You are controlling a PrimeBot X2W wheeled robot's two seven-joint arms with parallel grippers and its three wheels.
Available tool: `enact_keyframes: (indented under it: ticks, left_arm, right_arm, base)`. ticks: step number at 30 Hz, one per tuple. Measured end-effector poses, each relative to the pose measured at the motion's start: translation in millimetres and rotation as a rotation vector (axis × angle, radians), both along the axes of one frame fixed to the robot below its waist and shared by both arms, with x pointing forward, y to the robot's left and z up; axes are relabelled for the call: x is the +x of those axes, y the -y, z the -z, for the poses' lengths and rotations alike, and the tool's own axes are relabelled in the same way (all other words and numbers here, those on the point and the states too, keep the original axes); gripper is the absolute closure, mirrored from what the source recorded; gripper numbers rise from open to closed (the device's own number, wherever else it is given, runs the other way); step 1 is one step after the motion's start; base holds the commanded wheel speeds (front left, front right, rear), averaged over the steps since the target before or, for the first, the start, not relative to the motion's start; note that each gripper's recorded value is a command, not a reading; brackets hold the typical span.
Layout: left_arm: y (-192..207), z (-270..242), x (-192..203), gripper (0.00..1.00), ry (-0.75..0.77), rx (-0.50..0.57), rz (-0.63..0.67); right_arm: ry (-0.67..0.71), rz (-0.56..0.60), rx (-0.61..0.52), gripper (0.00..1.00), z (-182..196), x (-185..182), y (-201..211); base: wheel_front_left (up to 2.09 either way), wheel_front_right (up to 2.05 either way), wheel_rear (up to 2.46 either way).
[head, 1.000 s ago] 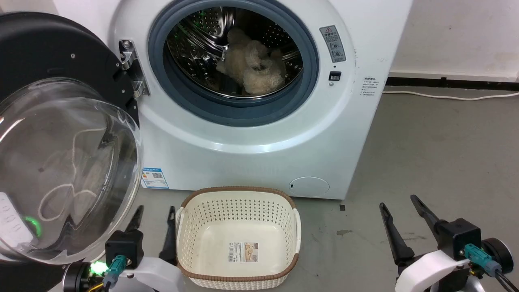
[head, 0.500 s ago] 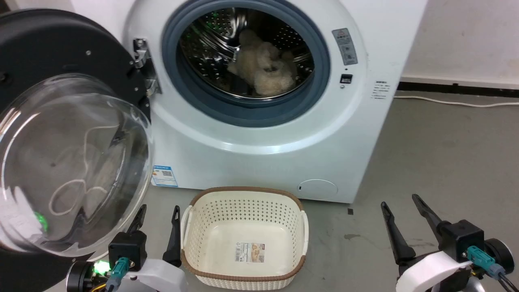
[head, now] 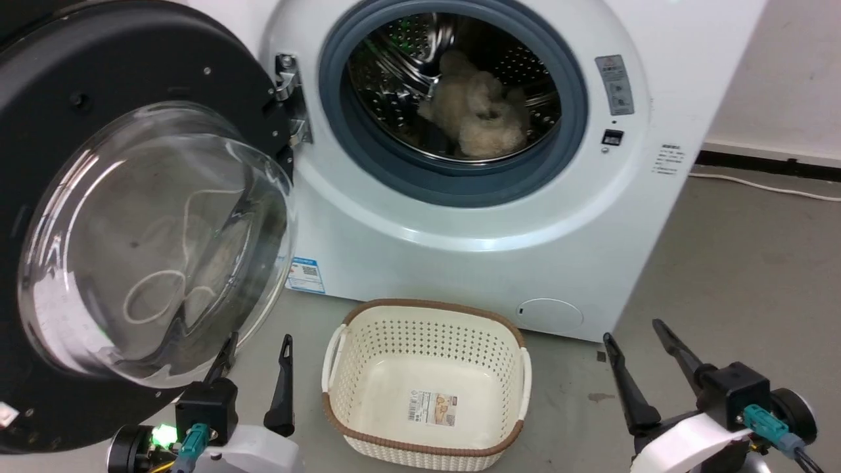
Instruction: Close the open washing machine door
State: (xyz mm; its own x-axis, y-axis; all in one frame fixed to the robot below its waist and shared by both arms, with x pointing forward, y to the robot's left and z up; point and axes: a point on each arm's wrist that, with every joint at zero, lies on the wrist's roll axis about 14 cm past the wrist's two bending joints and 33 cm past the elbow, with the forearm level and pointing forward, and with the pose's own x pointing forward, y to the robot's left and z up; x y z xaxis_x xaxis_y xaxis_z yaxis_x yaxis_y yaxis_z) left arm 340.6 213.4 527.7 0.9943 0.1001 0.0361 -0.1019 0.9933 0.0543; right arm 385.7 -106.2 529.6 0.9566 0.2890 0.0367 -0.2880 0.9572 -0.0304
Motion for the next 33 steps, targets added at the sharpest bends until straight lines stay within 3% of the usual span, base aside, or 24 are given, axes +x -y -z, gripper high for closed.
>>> enact_keyframes:
  ticks: [33]
  left_arm:
    - [-45, -5, -44, 0.00, 0.057, 0.018, -0.165]
  right_arm:
    - [-0.001, -0.263, 0.018, 0.00, 10, 1, -83]
  base:
    - [0.00, 0.00, 0.00]
